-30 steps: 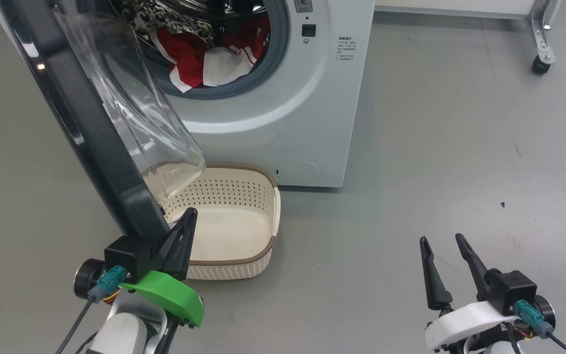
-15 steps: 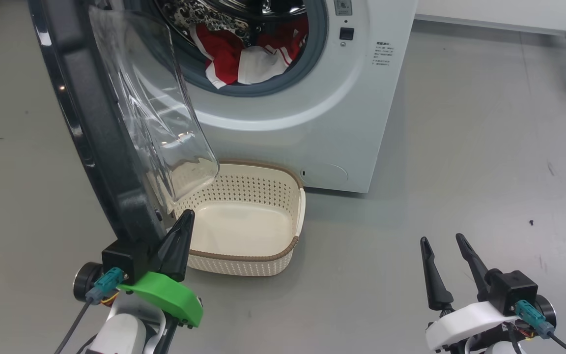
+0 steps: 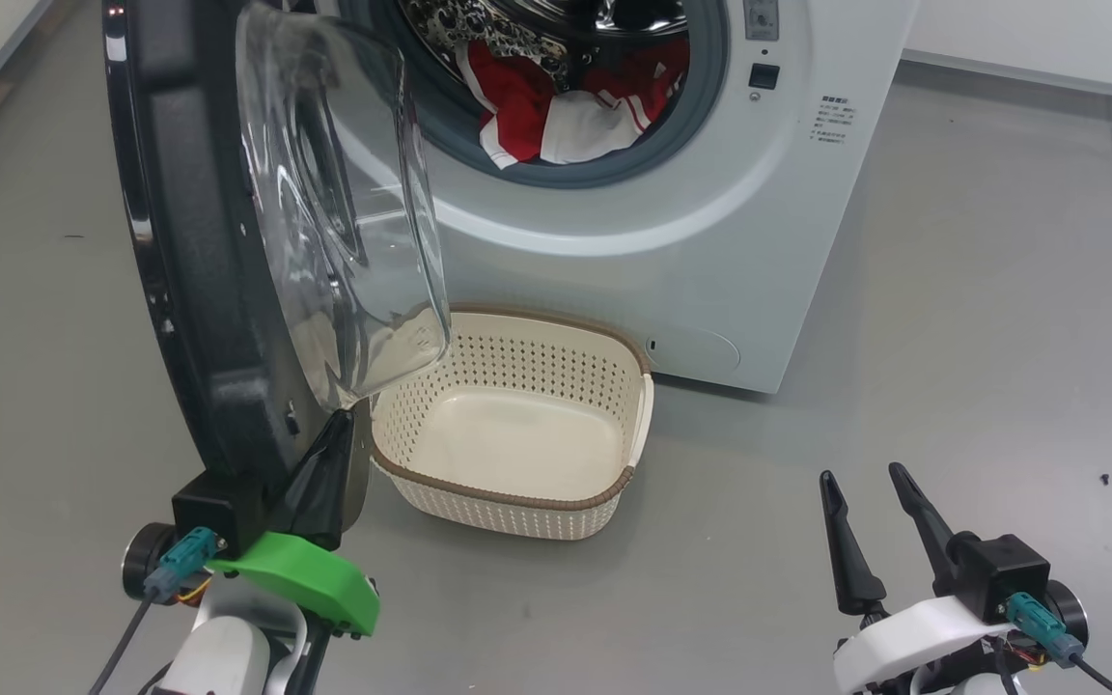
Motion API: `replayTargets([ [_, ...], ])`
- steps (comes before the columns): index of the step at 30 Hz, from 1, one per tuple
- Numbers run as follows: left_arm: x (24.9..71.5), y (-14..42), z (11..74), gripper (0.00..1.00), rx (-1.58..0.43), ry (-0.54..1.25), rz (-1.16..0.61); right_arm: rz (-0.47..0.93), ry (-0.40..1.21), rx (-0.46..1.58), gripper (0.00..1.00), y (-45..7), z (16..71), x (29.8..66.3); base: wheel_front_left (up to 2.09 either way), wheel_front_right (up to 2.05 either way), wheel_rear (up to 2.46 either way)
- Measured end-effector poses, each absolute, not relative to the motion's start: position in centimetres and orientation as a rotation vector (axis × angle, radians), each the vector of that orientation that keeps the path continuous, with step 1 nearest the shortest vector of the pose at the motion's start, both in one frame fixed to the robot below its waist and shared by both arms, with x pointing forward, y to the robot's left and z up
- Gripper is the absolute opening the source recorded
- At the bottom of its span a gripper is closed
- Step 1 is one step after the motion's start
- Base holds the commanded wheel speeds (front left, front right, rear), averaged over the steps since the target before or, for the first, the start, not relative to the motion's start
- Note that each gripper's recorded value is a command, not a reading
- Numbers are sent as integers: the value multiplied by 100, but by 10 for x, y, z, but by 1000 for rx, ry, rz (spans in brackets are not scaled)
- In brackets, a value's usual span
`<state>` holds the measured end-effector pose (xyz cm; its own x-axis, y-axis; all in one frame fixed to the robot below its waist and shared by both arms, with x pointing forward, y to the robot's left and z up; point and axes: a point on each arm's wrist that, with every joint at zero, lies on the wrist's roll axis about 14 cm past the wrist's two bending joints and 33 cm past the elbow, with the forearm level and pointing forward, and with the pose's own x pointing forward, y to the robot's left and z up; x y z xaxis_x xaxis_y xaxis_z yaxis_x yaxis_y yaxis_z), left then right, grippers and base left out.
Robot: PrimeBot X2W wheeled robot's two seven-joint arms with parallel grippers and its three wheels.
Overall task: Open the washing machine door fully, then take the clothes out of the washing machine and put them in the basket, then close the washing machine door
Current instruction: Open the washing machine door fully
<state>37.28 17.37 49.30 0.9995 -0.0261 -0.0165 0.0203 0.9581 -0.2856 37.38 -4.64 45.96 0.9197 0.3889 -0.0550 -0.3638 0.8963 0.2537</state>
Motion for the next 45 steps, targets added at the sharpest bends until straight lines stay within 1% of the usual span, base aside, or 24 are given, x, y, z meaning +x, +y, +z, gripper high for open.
replayTargets([
  [9,370,207,488,0,-320,15,88,437,131,234,100,-33,451,374,0,0,0],
  [19,372,268,483,0,-337,-1,273,455,190,227,100,-27,429,377,0,0,0],
  [34,367,340,472,0,-347,-11,494,489,236,218,100,-19,406,394,0,0,0],
  [45,353,388,466,0,-330,-9,636,498,262,204,100,-20,392,400,0,0,0],
])
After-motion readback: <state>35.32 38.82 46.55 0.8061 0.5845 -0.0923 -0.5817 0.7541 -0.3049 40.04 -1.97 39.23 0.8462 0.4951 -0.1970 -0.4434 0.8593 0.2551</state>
